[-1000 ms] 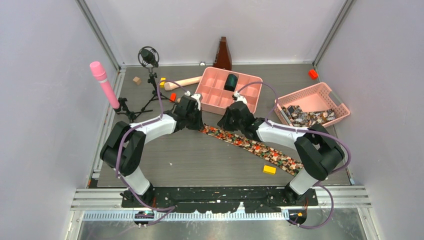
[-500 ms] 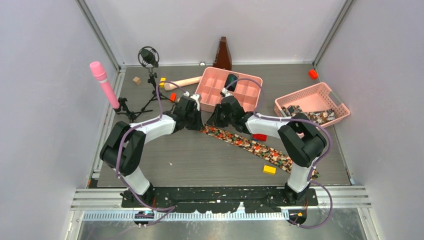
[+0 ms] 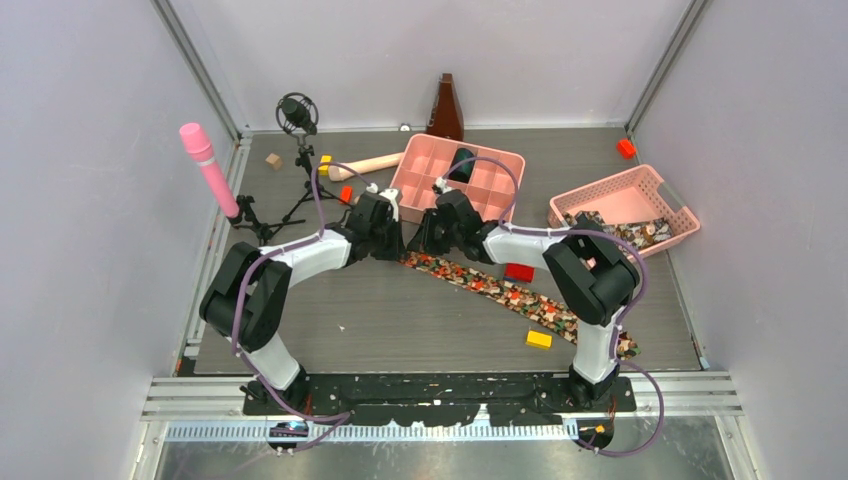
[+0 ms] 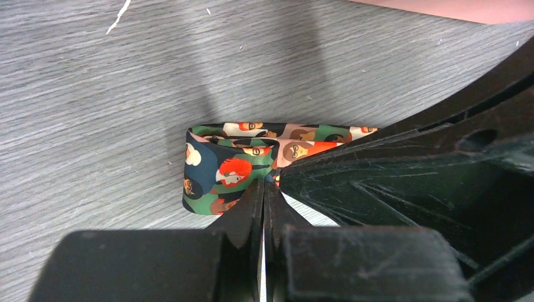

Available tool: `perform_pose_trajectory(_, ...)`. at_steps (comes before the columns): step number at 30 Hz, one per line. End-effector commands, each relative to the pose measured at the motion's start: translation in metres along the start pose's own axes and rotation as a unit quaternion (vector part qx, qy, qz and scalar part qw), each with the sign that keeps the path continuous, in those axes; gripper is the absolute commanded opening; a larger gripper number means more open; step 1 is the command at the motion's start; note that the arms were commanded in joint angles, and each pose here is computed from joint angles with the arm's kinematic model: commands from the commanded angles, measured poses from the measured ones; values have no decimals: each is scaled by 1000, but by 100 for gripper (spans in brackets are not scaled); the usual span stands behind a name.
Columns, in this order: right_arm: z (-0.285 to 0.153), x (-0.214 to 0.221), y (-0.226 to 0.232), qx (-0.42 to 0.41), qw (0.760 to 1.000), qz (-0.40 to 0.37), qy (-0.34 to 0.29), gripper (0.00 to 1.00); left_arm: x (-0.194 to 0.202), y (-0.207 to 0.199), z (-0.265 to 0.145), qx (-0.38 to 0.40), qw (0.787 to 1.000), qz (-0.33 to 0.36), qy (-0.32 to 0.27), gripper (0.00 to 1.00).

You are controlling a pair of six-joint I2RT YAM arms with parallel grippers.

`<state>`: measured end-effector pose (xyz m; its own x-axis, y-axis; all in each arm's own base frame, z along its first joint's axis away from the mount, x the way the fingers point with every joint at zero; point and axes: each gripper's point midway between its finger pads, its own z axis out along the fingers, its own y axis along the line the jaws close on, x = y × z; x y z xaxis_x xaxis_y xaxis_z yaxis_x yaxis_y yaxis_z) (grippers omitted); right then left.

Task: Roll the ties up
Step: Roll the tie at the center of the board.

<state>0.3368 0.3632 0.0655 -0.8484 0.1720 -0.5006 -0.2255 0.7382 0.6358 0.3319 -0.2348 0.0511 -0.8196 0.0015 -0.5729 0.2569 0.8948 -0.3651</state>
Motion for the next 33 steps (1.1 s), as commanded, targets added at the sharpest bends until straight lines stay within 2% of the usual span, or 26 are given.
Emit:
perform_pose_trajectory(1, 5, -14, 18, -27, 1000, -6, -11, 0, -4, -1, 2, 12, 1000, 1, -9, 0)
perform_pose_trajectory(13, 17, -6, 9, -13, 1000, -2, 4, 0, -3, -1, 2, 15, 1000, 0, -7, 0)
perform_pose_trajectory(27, 23, 6, -9, 31, 999, -10, 16, 0, -21, -4, -14, 35, 998, -14, -40, 0)
perform_pose_trajectory(28, 23, 7, -10, 32, 999, -10, 17, 0, -23, -4, -16, 36, 998, -17, -45, 3)
perform_pose_trajectory(30, 23, 7, -11, 34, 999, -11, 17, 0, -26, 0, -19, 36, 998, -27, -53, 17)
perform_pose_trajectory(32, 22, 7, -11, 35, 999, -11, 18, 0, -26, 6, -20, 34, 997, -38, -57, 35)
perform_pose_trajectory(33, 22, 8, -11, 35, 999, -12, 18, 0, -26, 9, -20, 33, 997, -44, -56, 40)
